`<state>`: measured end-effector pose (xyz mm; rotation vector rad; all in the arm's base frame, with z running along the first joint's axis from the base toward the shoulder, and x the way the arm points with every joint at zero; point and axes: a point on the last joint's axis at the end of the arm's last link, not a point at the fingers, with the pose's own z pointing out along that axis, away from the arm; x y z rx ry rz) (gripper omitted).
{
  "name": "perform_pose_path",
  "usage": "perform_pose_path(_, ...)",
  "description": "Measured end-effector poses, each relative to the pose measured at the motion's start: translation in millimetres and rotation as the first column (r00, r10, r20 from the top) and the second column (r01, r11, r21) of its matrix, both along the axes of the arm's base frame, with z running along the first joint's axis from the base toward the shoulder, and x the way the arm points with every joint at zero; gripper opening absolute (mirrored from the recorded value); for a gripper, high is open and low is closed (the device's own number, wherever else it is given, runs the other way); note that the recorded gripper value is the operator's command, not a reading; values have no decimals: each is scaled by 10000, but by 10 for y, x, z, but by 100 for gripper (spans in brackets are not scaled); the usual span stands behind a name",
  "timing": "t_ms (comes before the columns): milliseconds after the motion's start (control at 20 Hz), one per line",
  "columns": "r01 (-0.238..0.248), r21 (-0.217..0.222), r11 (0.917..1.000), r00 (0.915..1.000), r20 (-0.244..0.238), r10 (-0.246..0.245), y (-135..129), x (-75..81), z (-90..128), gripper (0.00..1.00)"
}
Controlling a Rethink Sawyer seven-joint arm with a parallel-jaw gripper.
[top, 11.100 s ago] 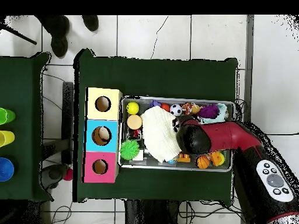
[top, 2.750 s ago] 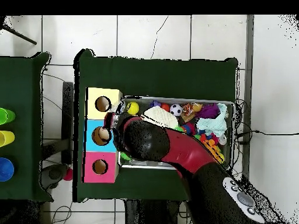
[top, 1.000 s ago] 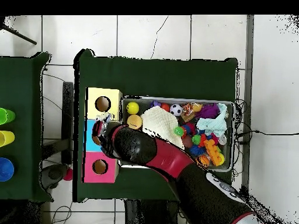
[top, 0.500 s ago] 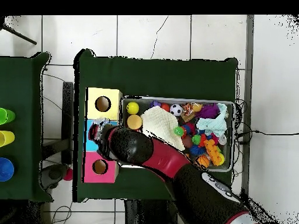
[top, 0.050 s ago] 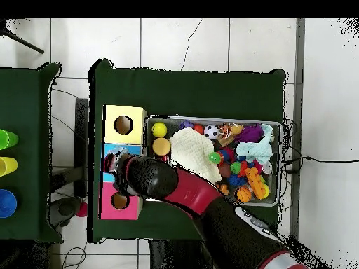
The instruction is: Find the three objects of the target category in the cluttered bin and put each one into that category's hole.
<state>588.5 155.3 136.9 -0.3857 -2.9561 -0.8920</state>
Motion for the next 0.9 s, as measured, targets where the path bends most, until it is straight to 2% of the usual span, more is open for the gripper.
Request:
perform_pose_path(500,176,-88,9998,9989,-423,-180,-69,-87,-178,0)
perform_pose_path(750,229,-316,9992,9979,-600,-248,-105,-146,-254,0)
perform_pose_path(800,222,-371,9991,9976,-640,-246,-106,-163,-269,100)
perform_pose_path(900,215,-393,9990,9976,-645,-240,-100,-167,-274,100)
